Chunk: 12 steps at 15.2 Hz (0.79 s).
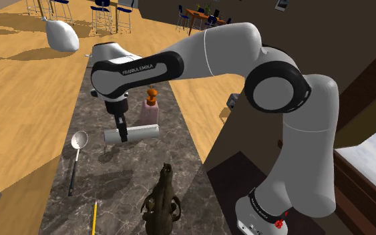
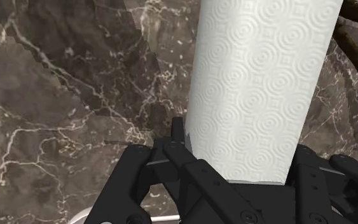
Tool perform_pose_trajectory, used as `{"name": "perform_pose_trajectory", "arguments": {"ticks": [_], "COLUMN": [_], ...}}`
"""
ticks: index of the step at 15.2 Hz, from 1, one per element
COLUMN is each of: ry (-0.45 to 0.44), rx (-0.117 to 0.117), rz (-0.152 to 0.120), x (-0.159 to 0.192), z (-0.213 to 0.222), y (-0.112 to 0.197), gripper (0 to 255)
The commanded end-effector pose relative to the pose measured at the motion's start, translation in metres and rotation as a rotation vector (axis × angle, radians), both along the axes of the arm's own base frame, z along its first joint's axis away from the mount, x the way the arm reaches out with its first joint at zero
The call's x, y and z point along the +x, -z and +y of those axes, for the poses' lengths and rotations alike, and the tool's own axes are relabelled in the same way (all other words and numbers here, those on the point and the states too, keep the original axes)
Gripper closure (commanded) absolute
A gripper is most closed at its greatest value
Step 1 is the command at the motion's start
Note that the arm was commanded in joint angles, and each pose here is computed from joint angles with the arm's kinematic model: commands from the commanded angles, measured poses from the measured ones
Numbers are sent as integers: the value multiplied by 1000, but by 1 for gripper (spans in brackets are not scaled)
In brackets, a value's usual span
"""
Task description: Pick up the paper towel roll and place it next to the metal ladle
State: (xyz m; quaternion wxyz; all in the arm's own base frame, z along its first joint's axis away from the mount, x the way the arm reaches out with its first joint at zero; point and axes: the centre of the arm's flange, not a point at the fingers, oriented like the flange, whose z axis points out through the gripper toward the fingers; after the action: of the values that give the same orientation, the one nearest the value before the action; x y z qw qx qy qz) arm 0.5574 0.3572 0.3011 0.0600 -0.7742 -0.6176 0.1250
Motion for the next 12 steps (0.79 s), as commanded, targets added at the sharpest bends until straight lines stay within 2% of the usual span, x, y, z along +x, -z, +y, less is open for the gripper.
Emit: {"name": "perform_pose_trajectory", "arguments": {"ticks": [1, 12], "ry": [0, 0], "rx": [0, 0], "rz": [0, 0], "x": [0, 0], "z": [1, 1], "y": [11, 69], "gripper": [255, 255]}}
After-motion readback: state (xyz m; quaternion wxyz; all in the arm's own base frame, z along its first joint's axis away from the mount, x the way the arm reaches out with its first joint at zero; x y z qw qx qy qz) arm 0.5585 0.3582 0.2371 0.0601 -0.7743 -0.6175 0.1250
